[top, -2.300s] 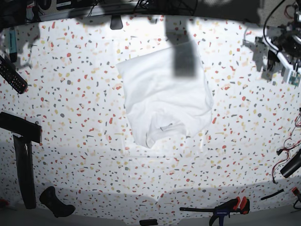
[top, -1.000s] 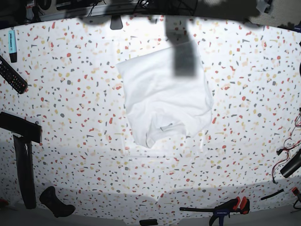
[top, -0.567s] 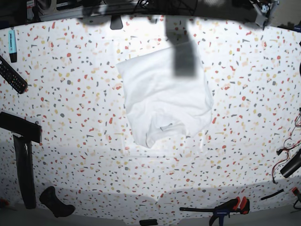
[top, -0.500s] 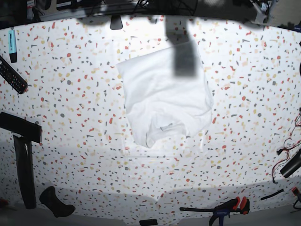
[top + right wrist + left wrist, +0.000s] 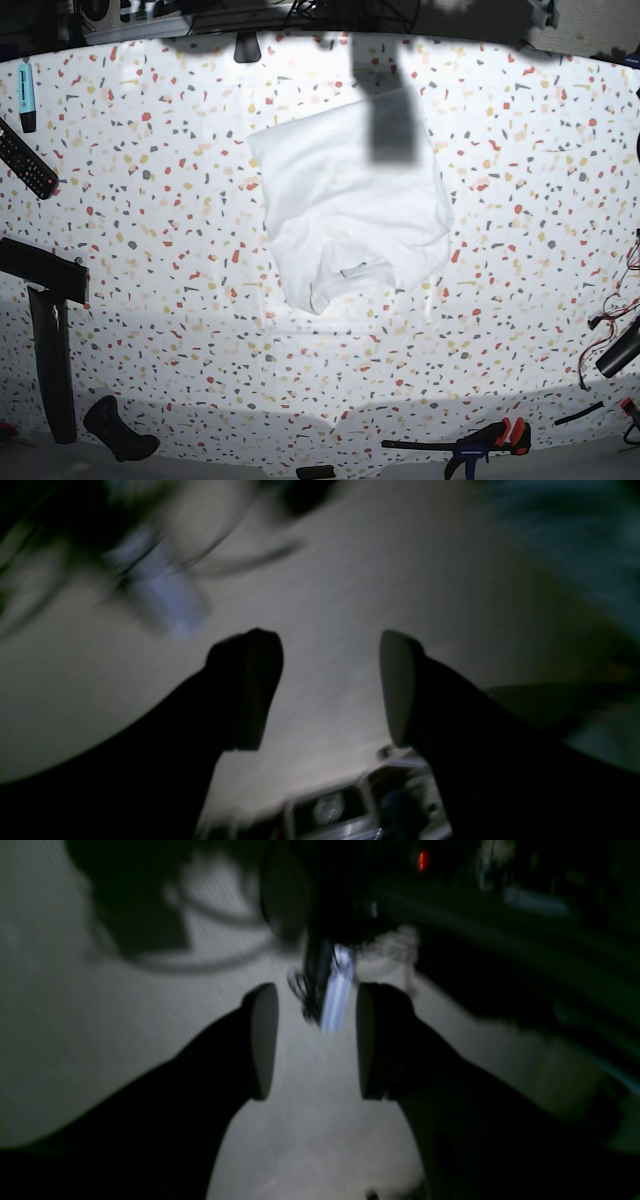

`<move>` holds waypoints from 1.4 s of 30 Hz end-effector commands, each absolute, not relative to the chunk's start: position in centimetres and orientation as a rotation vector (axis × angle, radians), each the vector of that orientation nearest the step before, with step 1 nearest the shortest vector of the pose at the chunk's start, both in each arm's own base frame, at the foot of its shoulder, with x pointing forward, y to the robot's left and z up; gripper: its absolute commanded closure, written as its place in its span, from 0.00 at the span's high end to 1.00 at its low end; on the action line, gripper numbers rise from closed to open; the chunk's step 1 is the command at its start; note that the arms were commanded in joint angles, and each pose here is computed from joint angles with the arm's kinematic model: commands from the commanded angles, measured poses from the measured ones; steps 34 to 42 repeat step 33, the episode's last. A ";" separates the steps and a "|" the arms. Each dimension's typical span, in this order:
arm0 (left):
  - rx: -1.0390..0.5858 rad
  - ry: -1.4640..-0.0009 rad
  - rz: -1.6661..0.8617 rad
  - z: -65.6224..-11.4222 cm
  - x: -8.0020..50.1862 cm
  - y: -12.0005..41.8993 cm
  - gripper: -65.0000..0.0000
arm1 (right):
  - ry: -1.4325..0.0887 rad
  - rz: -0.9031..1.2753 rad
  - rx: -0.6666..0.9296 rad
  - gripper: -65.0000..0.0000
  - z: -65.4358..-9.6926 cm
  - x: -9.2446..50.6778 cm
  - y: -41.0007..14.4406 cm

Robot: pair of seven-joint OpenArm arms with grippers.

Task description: Fold the T-shirt properly

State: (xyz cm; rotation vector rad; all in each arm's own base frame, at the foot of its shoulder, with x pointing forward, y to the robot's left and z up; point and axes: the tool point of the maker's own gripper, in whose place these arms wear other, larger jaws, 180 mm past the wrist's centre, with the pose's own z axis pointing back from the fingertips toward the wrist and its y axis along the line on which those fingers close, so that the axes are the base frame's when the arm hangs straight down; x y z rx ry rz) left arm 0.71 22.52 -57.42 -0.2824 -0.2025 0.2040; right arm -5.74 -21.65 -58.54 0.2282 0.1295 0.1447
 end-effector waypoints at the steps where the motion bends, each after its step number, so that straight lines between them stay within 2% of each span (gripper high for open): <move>1: -0.279 -0.221 0.198 -57.2 1.5 23.0 0.38 | 0.108 0.143 0.199 0.53 -58.7 -6.1 -22.6; 3: -0.278 -0.216 0.186 -57.3 2.9 22.9 0.38 | -0.001 0.110 0.172 0.53 -59.2 -4.9 -23.1; 5: -0.258 -0.215 0.182 -57.5 4.4 23.0 0.38 | -0.047 0.083 0.169 0.53 -59.6 -4.7 -23.3; 17: -0.159 -0.222 0.062 -58.0 6.4 24.6 0.38 | 0.071 0.045 0.193 0.53 -61.6 -6.0 -24.3; 23: -0.161 -0.214 0.066 -58.0 6.1 24.6 0.38 | -0.015 0.052 0.283 0.53 -61.4 -4.4 -22.5; 28: -0.164 -0.210 0.067 -58.1 6.0 24.4 0.38 | -0.021 0.059 0.330 0.53 -61.3 -4.0 -21.3; 42: -0.179 -0.226 0.090 -58.0 6.4 24.2 0.38 | -0.020 0.059 0.331 0.53 -61.3 -4.0 -21.3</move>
